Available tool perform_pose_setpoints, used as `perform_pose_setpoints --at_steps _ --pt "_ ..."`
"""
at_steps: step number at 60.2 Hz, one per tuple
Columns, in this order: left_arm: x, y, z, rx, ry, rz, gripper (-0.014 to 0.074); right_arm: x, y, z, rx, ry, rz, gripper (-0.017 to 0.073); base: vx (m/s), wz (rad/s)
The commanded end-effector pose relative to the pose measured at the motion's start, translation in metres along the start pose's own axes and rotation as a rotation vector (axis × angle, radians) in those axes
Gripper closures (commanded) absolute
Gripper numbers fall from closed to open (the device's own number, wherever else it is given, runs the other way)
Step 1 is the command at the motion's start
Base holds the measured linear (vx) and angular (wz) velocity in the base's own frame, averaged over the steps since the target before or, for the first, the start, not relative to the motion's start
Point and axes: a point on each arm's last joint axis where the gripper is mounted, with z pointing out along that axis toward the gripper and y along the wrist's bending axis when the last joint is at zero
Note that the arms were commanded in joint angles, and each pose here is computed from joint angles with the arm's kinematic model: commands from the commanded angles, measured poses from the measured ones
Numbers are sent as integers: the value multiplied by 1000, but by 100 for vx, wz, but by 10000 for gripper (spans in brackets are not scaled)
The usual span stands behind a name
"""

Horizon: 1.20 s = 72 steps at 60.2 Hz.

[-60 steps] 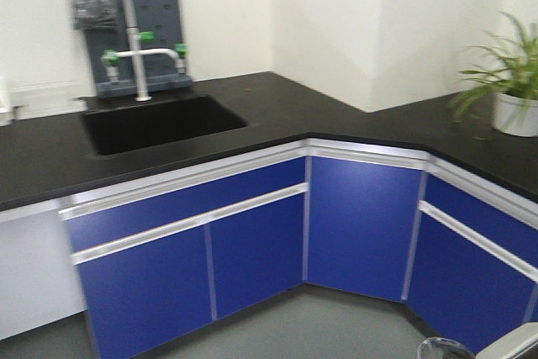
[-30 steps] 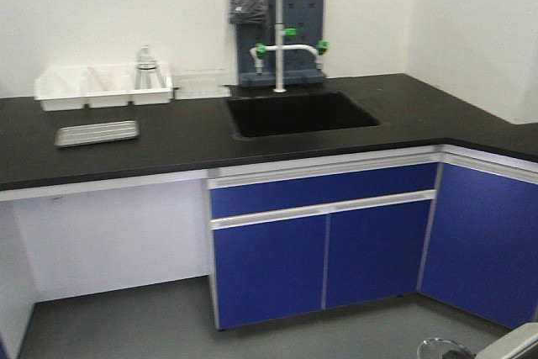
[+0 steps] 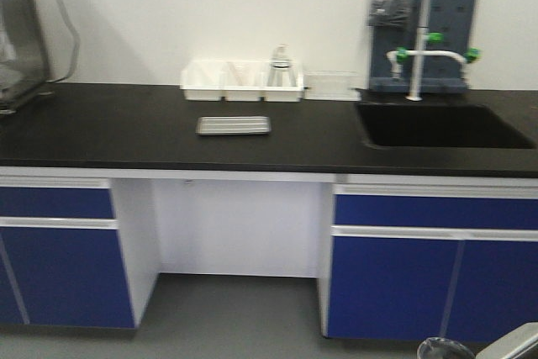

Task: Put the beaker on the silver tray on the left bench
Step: 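Carry the beaker in the right gripper to the silver tray bench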

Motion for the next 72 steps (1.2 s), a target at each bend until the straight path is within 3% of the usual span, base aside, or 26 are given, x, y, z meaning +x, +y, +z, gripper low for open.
perform_pose_setpoints --at_steps 1,37,72 --pt "-1 -1 2 4 -62 -3 592 -14 4 -3 -39 -81 -7 570 15 59" --pt "-1 -1 2 4 -62 -3 592 -14 4 -3 -39 -81 -7 570 25 43" --pt "-1 -1 2 4 -62 -3 592 -14 4 -3 -39 -81 -7 570 41 -23"
